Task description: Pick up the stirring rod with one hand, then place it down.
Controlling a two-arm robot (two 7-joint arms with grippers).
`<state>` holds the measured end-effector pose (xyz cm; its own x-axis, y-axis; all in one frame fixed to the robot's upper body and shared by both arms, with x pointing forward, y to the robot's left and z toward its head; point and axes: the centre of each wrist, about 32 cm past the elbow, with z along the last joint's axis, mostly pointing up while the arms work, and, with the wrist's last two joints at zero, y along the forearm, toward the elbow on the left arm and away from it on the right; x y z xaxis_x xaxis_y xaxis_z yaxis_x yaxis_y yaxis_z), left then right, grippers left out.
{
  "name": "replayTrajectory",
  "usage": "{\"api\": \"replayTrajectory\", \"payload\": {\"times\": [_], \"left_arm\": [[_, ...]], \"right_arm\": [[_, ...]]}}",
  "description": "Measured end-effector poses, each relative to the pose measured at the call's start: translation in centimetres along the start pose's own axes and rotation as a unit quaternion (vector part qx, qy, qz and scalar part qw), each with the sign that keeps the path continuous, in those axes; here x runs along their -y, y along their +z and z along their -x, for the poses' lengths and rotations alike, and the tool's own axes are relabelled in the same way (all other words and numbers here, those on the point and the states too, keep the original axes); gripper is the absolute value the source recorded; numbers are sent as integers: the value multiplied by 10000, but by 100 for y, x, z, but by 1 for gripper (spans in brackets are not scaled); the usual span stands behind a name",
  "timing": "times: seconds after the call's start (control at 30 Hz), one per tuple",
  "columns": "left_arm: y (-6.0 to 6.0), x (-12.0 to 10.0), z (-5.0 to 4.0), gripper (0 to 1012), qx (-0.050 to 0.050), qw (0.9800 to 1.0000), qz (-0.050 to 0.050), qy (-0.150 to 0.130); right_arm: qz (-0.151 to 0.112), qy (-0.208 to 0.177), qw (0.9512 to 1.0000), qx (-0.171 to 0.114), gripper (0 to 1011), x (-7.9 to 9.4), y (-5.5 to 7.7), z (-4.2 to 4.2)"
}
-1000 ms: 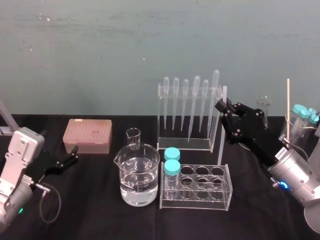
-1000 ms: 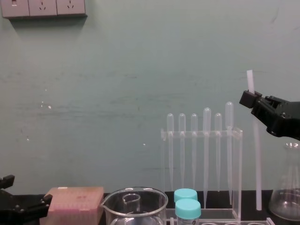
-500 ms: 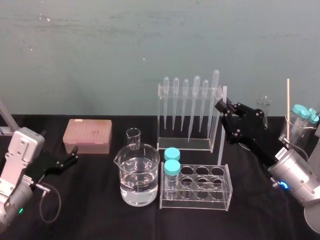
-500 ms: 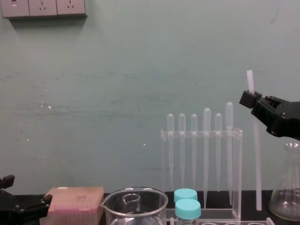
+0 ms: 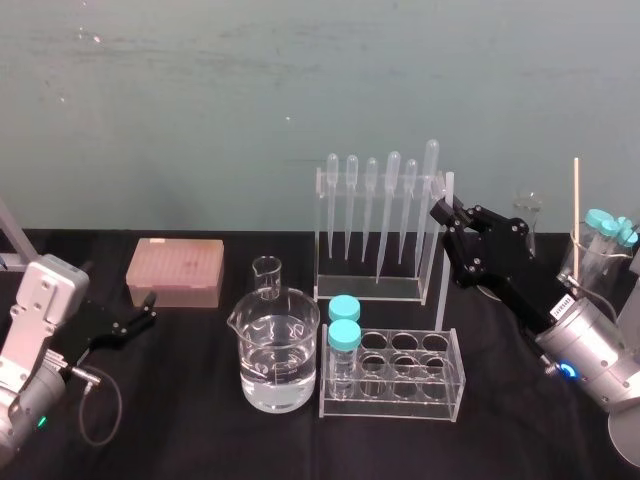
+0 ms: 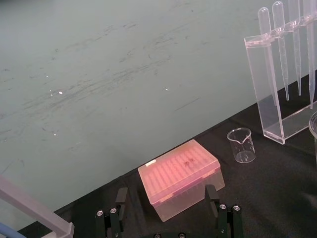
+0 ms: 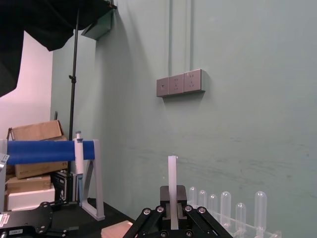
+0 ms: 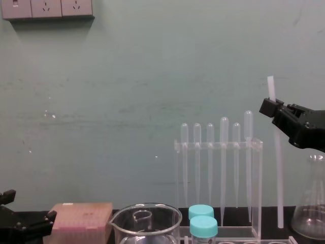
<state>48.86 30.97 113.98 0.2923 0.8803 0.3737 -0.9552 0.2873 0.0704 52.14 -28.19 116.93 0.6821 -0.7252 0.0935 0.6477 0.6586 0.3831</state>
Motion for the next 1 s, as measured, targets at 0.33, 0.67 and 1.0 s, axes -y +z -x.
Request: {"api": "replayTrajectory", "payload": {"times": [0.33, 0.67, 1.0], "left_arm": [[0, 0, 0, 1000, 0, 10000, 0, 0], [0, 0, 0, 1000, 0, 10000, 0, 0], [0, 0, 0, 1000, 0, 10000, 0, 0]], "right_arm": [[0, 0, 10000, 0, 68, 0, 0, 0], [0, 0, 10000, 0, 68, 0, 0, 0], [0, 0, 10000, 0, 68, 0, 0, 0]]}}
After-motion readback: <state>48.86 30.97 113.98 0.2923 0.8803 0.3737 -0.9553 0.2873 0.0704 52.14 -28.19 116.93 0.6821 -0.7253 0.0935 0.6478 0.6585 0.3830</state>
